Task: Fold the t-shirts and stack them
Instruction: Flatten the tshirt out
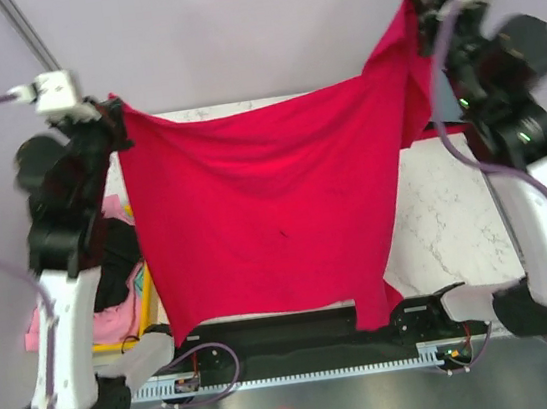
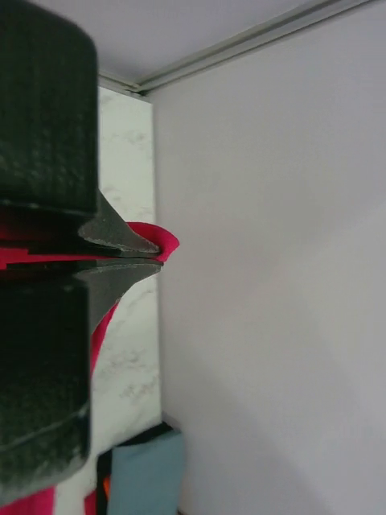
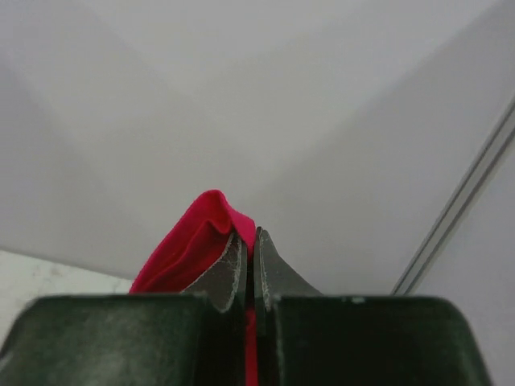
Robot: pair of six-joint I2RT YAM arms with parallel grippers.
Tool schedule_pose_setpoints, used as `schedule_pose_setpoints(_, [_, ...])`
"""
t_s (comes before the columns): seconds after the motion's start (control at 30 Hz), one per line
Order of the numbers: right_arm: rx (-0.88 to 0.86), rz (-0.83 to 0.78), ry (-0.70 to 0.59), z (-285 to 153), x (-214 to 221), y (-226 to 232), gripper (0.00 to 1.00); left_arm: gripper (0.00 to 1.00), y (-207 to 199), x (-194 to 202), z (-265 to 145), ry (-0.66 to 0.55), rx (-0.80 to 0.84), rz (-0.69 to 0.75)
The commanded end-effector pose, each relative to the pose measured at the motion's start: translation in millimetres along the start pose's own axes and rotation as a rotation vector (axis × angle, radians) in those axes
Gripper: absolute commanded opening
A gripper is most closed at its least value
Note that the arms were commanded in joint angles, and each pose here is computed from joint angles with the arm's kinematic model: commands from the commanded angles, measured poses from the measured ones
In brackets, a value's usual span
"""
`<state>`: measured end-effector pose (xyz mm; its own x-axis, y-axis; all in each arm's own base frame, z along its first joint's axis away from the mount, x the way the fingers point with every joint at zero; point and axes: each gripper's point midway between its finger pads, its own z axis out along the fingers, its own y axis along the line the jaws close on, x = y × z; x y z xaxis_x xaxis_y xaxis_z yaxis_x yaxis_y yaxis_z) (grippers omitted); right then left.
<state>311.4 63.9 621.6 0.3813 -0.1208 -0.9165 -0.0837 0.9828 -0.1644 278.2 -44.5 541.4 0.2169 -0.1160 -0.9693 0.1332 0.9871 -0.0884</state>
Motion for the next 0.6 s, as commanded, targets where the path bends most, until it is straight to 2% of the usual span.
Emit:
schedule_pose_setpoints(0.0, [-0.011,-0.014,0.25,67.9,133.3,15.9,0.0,0.02,30.6,118.8,72.4,0.287,-0.152,0.108])
schedule_pose_setpoints(0.03, [-0.051,0.022,0.359,87.1,198.0,29.6,0.0,0.02,37.8,143.8,83.9,0.344,-0.178,0.123])
schedule_pose_setpoints(0.07, [-0.06,0.097,0.408,96.5,231.5,36.1,0.06,0.02,45.5,168.6,96.0,0.395,-0.2,0.135])
schedule_pose_setpoints(0.1, [-0.066,0.133,0.45,105.8,261.9,36.3,0.16,0.02,48.2,198.9,110.1,0.468,-0.189,0.129])
schedule_pose_setpoints(0.13, [-0.096,0.157,0.542,120.0,321.4,50.0,0.31,0.08,67.4,262.2,128.8,0.614,-0.226,0.125])
schedule_pose_setpoints(0.17, [-0.107,0.18,0.573,128.3,346.5,56.1,0.81,0.19,74.7,279.8,141.2,0.685,-0.238,0.105])
schedule_pose_setpoints(0.2, [-0.108,0.185,0.621,134.3,374.1,59.8,0.95,0.34,81.3,304.4,147.2,0.765,-0.257,0.06])
schedule_pose_setpoints(0.23, [-0.117,0.189,0.66,152.7,409.9,65.2,0.98,0.62,98.9,362.7,153.9,0.902,-0.297,0.034])
schedule_pose_setpoints(0.27, [-0.131,0.189,0.682,159.8,423.8,69.3,0.98,0.66,100.8,344.2,174.0,0.866,-0.316,0.005])
schedule_pose_setpoints(0.3, [-0.141,0.187,0.742,157.4,438.9,71.7,0.98,0.7,102.6,356.4,162.0,0.946,-0.369,-0.03])
schedule_pose_setpoints(0.37, [-0.127,0.182,0.732,171.8,441.2,69.6,0.98,0.73,103.9,355.4,158.3,0.946,-0.411,-0.063])
schedule_pose_setpoints(0.4, [-0.124,0.185,0.711,174.4,436.7,68.9,0.98,0.73,102.5,347.4,161.6,0.901,-0.422,-0.087])
schedule_pose_setpoints(0.47, [-0.123,0.187,0.709,162.6,431.9,68.2,0.98,0.73,96.1,337.5,150.8,0.872,-0.413,-0.11])
schedule_pose_setpoints(0.5, [-0.118,0.189,0.724,152.3,444.7,69.2,0.98,0.73,90.7,336.8,147.7,0.87,-0.396,-0.125])
schedule_pose_setpoints(0.57, [-0.104,0.218,0.708,143.5,428.0,67.3,0.98,0.7,73.1,346.2,140.3,0.882,-0.347,-0.153])
